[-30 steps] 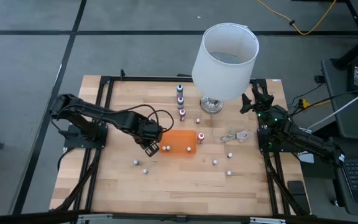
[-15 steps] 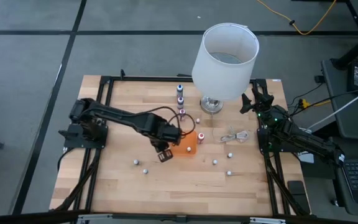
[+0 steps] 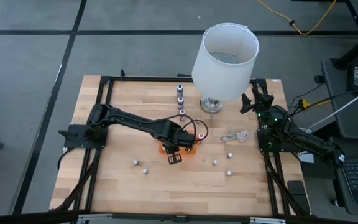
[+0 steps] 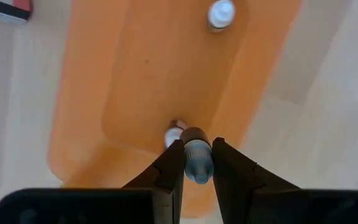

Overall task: Pick & Place food coloring
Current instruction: Put the small black food coloring bottle into the orange bin

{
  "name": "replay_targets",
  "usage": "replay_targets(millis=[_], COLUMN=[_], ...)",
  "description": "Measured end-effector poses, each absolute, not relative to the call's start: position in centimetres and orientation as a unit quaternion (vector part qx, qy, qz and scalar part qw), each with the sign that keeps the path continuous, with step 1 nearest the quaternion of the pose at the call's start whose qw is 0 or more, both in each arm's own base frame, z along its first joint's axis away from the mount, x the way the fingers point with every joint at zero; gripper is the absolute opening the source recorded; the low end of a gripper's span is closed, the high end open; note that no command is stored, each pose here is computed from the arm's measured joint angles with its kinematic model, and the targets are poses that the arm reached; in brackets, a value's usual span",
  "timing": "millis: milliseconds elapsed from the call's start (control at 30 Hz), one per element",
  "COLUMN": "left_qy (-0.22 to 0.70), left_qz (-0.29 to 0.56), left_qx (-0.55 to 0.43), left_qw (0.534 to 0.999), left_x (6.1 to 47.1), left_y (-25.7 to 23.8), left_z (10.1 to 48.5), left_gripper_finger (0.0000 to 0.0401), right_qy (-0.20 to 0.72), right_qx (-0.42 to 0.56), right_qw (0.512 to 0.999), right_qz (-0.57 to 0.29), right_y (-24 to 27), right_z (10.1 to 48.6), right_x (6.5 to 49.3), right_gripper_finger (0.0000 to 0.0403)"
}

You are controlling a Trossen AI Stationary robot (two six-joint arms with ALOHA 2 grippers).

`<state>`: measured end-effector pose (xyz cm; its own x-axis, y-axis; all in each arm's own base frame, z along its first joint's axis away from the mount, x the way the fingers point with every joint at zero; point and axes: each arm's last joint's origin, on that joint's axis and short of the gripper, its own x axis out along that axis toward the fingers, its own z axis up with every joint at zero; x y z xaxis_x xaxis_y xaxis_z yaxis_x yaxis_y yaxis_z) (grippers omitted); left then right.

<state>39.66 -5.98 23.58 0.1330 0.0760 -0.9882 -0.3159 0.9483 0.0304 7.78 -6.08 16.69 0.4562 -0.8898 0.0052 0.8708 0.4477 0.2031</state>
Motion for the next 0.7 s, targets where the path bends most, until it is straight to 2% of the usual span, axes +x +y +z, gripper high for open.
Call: replay_targets(millis=[400,700], left_qy=[0.645,0.662], left_qz=[0.133,0.135], left_qx=[-0.065,-0.068], left_qw=[0.75,0.734], left_x=[41.3,40.6], left_y=[-6.1,-6.0], left_z=[20.6,18.1], left_gripper_finger=[0.0063,0.0063], right_qy=[-0.055,-0.055], right_qx=[0.086,0.086], right_qw=[0.849,0.849], right_qz=[-0.519,-0.519], right_y=[-6.1,-6.1], right_z=[16.7,16.7], right_x=[7.8,7.8], right_gripper_finger=[0.0323,0.0323])
